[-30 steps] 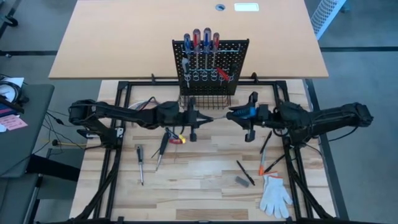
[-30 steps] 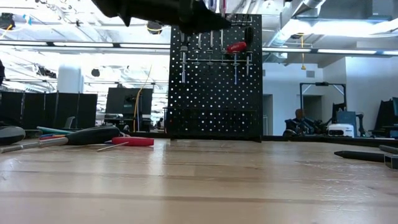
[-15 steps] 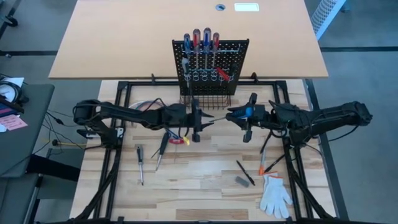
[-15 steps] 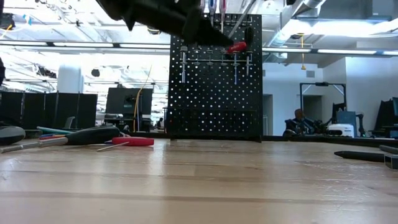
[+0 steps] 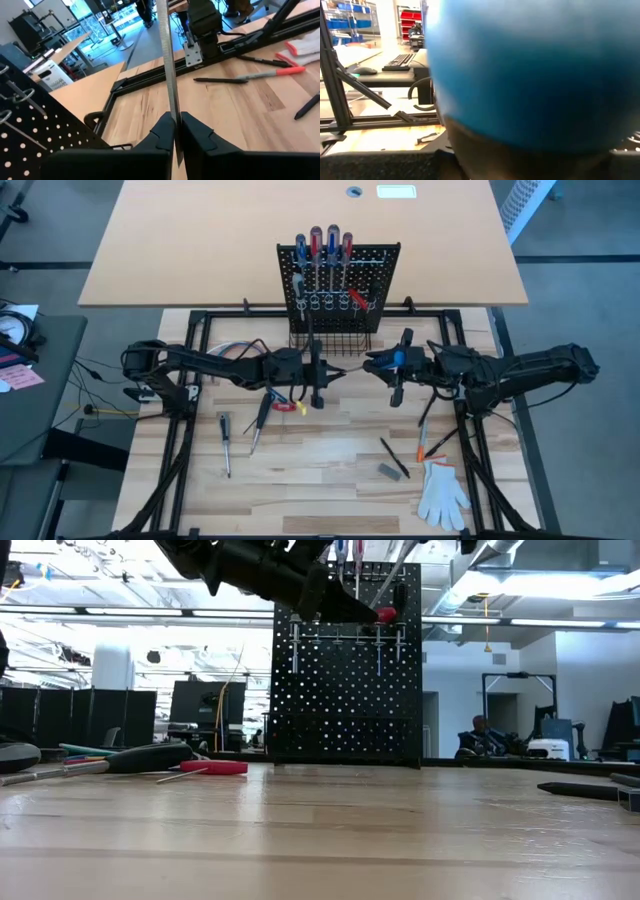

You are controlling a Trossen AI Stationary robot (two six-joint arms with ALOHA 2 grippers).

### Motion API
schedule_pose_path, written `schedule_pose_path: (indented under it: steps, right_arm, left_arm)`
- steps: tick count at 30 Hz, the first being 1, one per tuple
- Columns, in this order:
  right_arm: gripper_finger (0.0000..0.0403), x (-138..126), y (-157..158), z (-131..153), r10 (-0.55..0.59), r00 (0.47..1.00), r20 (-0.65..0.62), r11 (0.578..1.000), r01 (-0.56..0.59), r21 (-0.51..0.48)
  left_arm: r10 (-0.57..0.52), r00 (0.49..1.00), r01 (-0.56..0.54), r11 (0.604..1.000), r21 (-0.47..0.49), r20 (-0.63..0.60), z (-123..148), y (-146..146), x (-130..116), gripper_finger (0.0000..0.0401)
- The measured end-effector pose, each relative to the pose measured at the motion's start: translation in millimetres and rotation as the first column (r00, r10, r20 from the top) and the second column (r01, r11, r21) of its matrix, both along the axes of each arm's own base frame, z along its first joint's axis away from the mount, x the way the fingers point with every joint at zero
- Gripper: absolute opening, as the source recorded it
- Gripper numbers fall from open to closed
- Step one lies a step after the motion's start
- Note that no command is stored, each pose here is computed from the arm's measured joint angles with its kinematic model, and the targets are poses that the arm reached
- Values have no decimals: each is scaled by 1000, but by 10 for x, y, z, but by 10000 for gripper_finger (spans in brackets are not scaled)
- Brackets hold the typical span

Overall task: Hang tools onto peg board
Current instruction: Hang the black and blue screwdriver on the black peg board

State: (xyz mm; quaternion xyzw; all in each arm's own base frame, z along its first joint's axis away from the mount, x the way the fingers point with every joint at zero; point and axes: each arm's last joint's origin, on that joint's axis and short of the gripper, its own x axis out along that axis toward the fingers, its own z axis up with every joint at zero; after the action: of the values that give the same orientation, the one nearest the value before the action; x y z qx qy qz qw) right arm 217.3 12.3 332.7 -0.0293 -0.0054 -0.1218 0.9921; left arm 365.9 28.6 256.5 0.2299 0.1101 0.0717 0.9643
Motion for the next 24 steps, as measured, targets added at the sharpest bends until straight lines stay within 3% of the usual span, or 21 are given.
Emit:
schedule_pose_path:
  steps: [8, 10, 13, 16, 24]
  right_arm:
    - [132, -1, 0, 8, 0, 1000, 7, 1000, 0, -2]
    - [156, -4, 16, 10, 12, 1000, 8, 1000, -12, -3]
    - [223, -52, 54, 37, 33, 999, 16, 999, -33, -7]
    - [272, -136, 77, 104, 18, 998, 53, 1000, -18, -8]
    - [292, -228, 163, 141, -72, 996, 56, 997, 73, -24]
  left_arm:
    - [17, 1000, -16, 999, -51, 19, 9, 30, -1, 4]
    - [21, 999, -18, 997, -75, 42, 8, 65, -8, 2]
    - [4, 995, 7, 993, -116, 97, -20, 149, -41, 1]
    - [-63, 983, 100, 971, -217, 171, -41, 248, -85, 1]
    - [-46, 928, 160, 946, -282, 370, 136, 356, -117, 0]
